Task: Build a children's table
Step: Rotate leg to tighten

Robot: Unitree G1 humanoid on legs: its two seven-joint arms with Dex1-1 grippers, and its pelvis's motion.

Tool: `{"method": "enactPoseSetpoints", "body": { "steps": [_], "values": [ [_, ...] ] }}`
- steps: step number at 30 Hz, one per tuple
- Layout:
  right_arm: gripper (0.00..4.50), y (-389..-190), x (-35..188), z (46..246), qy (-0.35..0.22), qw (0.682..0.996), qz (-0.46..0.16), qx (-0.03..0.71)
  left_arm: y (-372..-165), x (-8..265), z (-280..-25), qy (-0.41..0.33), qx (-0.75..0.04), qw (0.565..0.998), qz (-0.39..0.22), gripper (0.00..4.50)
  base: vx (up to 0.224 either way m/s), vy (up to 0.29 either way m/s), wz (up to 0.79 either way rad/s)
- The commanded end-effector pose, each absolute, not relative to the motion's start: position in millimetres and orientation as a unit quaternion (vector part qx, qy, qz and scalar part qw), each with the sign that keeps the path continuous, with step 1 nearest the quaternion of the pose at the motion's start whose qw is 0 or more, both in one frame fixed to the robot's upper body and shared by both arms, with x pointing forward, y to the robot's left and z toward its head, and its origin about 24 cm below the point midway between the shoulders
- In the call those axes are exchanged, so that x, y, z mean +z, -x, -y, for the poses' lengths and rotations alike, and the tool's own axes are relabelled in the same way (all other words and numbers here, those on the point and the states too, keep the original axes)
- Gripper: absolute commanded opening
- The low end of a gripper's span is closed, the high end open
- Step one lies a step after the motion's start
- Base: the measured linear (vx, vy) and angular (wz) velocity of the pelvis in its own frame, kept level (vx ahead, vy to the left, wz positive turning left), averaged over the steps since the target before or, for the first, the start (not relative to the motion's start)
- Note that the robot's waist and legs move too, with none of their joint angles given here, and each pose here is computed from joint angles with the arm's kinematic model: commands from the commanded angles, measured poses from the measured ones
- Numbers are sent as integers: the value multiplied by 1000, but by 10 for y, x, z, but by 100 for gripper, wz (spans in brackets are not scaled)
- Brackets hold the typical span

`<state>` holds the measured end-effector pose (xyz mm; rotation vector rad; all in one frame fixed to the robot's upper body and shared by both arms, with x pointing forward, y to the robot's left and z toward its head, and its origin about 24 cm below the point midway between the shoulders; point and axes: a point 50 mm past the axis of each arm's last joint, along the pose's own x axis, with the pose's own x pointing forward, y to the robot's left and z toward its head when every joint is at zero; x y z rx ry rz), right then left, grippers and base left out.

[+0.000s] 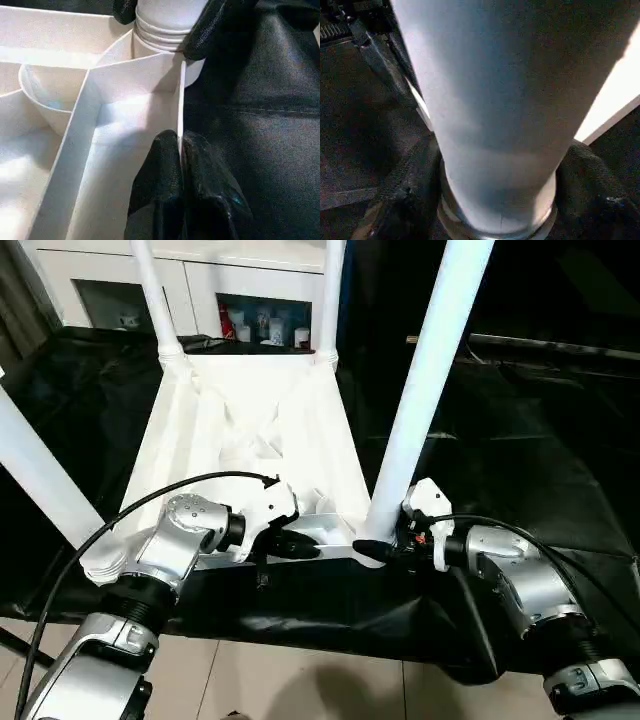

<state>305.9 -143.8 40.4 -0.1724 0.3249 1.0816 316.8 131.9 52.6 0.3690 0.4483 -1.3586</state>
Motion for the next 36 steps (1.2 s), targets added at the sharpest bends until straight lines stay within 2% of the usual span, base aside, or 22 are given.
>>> {"method": "enactPoseSetpoints", "body": {
  "steps": [1, 3, 7, 11, 13, 16, 18, 23, 24, 26, 29, 30, 31, 35, 36],
  "values": [
    [270, -3073, 359, 1442, 54, 860, -162, 481, -3134, 446, -1208, -142, -623, 742, -205, 0, 0, 0, 0],
    [270, -3120, 324, 1438, 37, 883, -165, 439, -3177, 430, -1160, -144, -601, 759, -204, 0, 0, 0, 0],
    [269, -3188, 199, 1407, 38, 917, -185, 352, -3282, 385, -1034, -156, -543, 799, -206, 0, 0, 0, 0],
    [269, -3219, 145, 1310, 24, 934, -192, 300, -3316, 356, -894, -158, -517, 815, -208, 0, 0, 0, 0],
    [269, -3261, 129, 1185, 2, 950, -193, 244, -3332, 331, -729, -162, -498, 826, -210, 0, 0, 0, 0],
    [269, -3305, 135, 1015, -8, 960, -191, 203, -3332, 323, -537, -169, -495, 827, -206, 0, 0, 0, 0],
    [269, -3305, 135, 1015, -8, 960, -191, 203, -3332, 323, -537, -169, -495, 827, -206, 0, 0, 0, 0],
    [269, -3337, 219, 846, -1, 960, -165, 228, -3352, 361, -500, -180, -503, 824, -189, 0, 0, 0, 0],
    [304, -3342, 252, 828, -6, 959, -155, 236, -3359, 370, -516, -180, -505, 823, -186, 0, 0, 0, 0],
    [338, -3342, 291, 841, -13, 958, -144, 250, -3365, 376, -551, -181, -508, 821, -186, 0, 0, 0, 0],
    [373, -3309, 364, 990, 13, 942, -123, 311, -3380, 413, -694, -181, -524, 814, -175, 0, 0, 0, 0],
    [373, -3309, 364, 990, 13, 942, -123, 311, -3380, 413, -694, -181, -524, 814, -175, 0, 0, 0, 0],
    [388, -3241, 377, 1115, 35, 922, -126, 364, -3341, 432, -793, -178, -555, 796, -163, 0, 0, 0, 0],
    [388, -3180, 387, 1236, 50, 904, -132, 404, -3302, 440, -885, -169, -577, 782, -163, 0, 0, 0, 0],
    [388, -3146, 400, 1317, 61, 894, -134, 423, -3276, 437, -946, -168, -589, 773, -169, 0, 0, 0, 0]
  ]
}}
